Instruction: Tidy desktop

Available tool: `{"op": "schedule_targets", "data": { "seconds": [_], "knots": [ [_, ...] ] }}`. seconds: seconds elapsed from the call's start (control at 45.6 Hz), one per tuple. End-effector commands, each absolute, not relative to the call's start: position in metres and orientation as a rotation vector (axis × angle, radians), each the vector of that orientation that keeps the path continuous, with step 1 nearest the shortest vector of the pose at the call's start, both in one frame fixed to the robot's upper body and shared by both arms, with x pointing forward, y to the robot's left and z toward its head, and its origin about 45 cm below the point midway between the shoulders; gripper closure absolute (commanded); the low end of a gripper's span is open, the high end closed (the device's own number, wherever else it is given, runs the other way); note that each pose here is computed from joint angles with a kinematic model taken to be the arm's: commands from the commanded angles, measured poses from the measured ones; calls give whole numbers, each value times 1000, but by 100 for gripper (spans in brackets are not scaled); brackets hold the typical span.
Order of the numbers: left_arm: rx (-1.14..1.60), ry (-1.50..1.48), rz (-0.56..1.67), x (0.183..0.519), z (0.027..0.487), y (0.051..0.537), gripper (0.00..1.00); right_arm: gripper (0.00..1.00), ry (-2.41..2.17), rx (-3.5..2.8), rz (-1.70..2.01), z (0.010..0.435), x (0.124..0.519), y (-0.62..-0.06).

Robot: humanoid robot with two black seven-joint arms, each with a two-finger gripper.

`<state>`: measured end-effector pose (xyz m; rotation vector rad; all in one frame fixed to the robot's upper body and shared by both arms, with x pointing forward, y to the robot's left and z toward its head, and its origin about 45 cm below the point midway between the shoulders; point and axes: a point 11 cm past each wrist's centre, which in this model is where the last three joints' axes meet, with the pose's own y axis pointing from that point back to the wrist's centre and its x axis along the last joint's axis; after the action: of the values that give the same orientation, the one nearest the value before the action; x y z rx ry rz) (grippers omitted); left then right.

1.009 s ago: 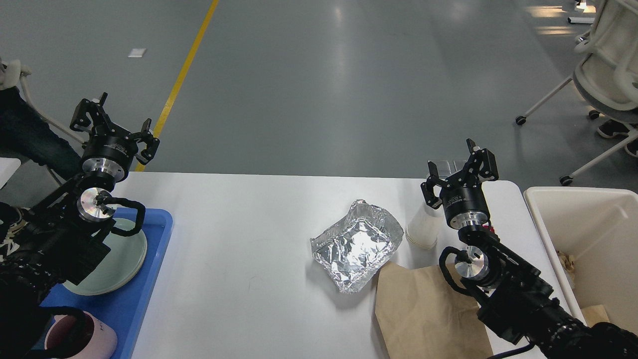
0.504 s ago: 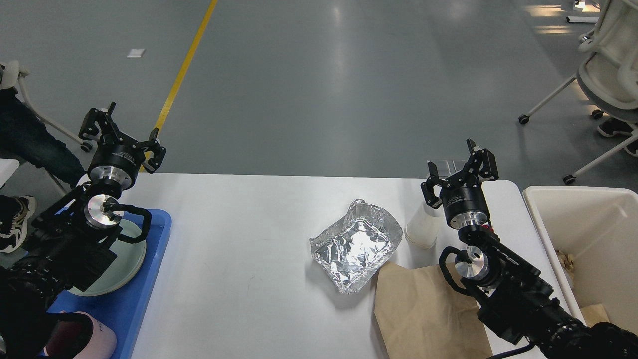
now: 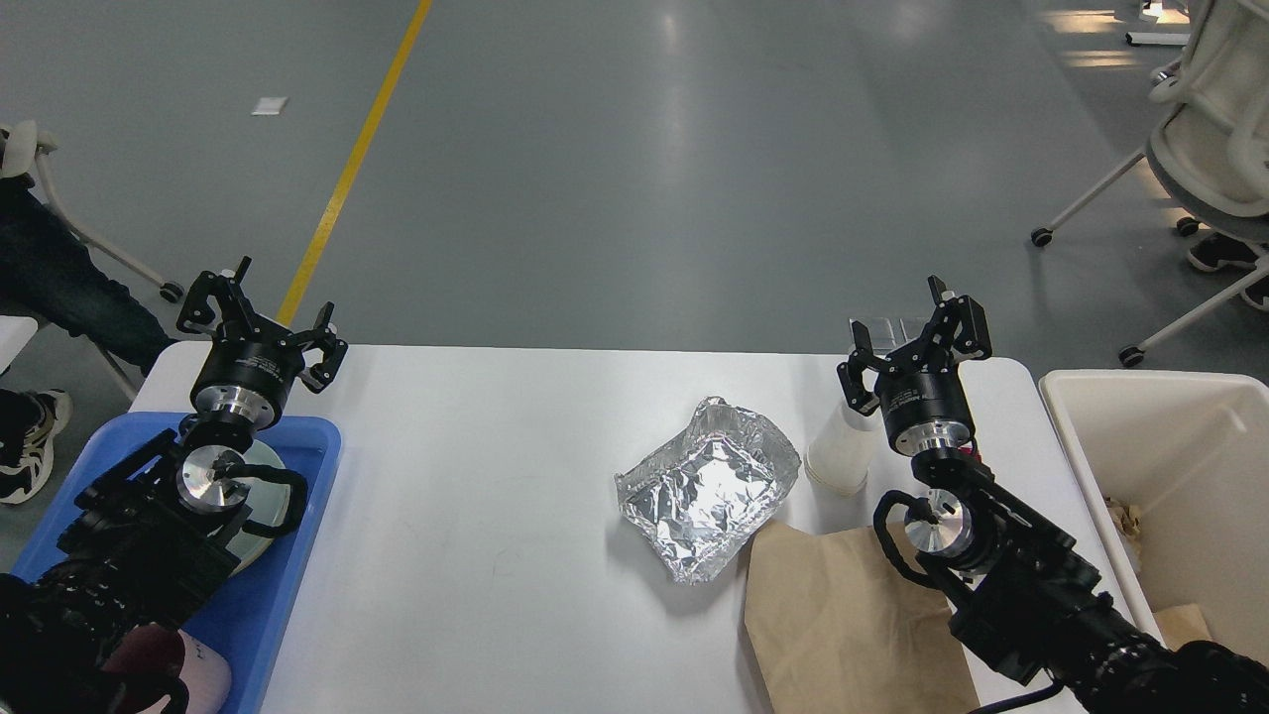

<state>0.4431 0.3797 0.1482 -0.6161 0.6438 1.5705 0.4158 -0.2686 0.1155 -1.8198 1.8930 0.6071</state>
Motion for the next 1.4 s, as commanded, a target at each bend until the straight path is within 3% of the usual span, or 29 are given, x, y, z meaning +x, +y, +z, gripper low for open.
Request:
{"op": "schedule_targets", "data": {
  "seconds": [0.0,1.382],
  "knots": [
    [-641,627,1568,440,148,381,4,0,1892,-1820,607,116,416,-269],
    [-642,626,1569,440,148,382,4,0,1892,-1820,607,116,416,-269]
  ]
}}
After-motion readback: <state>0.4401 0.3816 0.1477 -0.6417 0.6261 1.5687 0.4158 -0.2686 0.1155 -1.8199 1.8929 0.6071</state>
